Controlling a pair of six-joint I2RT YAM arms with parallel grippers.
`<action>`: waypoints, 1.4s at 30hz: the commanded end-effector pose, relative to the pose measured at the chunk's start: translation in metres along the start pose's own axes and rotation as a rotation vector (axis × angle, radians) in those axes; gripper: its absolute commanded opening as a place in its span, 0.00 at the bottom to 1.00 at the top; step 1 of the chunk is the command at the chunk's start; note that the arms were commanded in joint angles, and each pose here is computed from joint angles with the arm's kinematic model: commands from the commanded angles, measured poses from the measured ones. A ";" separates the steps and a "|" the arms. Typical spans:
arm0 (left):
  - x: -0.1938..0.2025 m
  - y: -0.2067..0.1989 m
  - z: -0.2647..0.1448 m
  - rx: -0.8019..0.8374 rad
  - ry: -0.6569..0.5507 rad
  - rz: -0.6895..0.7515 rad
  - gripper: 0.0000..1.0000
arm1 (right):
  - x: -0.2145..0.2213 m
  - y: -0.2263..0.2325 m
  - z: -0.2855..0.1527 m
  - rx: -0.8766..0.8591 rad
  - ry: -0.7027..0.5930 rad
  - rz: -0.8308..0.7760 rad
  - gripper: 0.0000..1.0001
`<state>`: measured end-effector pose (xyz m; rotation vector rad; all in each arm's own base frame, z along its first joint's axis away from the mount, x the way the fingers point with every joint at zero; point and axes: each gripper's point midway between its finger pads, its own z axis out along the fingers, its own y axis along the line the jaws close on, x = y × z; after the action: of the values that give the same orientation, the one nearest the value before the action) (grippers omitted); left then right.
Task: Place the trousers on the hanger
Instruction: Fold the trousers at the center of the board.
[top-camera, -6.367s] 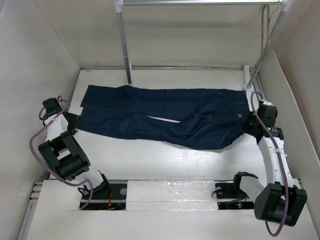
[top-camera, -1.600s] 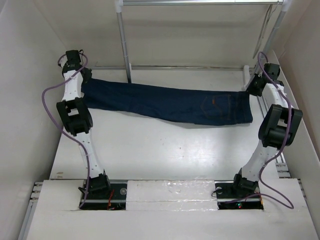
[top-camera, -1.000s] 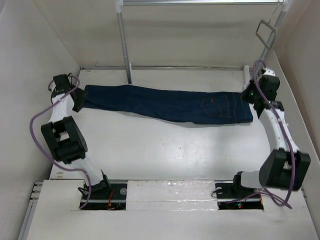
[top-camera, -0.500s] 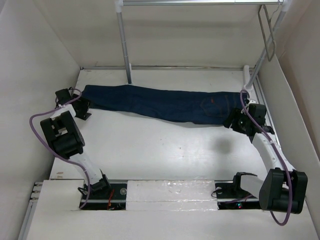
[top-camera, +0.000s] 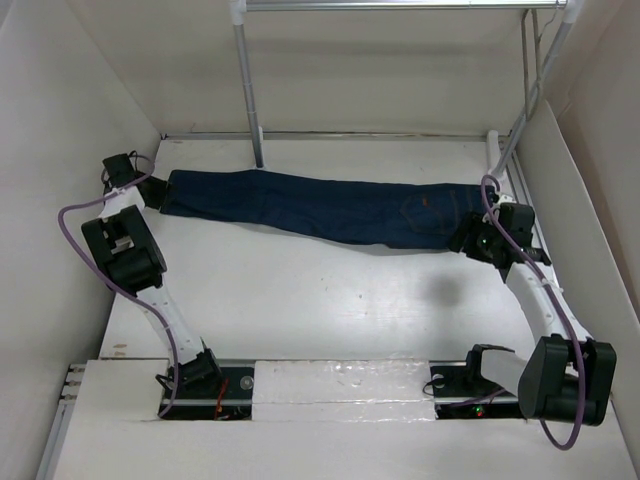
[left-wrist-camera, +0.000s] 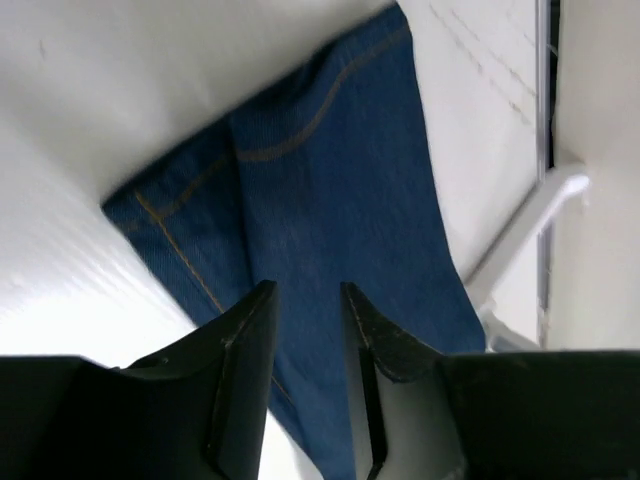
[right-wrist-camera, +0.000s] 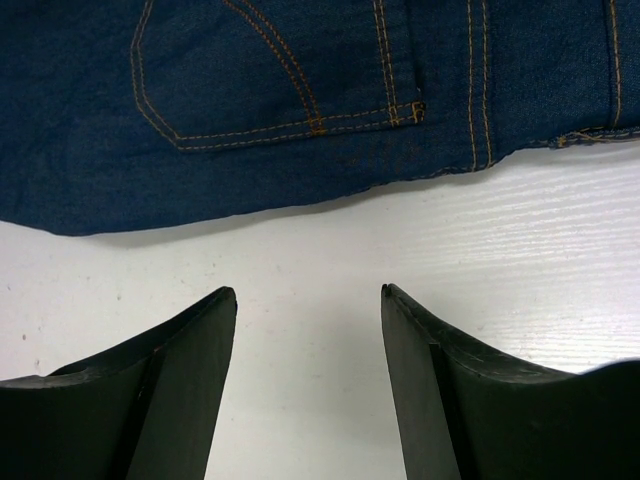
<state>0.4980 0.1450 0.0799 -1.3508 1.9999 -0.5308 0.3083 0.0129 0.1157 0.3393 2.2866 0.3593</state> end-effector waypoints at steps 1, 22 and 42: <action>-0.007 -0.001 0.004 -0.072 -0.012 0.008 0.26 | -0.024 0.009 -0.005 -0.012 -0.051 -0.039 0.65; -0.007 0.004 0.026 -0.140 0.008 0.006 0.30 | -0.030 0.023 0.000 -0.064 -0.034 -0.082 0.61; -0.005 -0.031 -0.024 -0.175 -0.019 0.112 0.00 | 0.024 0.075 0.028 -0.172 0.086 -0.196 0.59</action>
<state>0.5120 0.1334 0.0527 -1.3984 2.1605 -0.3702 0.3069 0.0936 0.0967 0.0392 2.4045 0.4828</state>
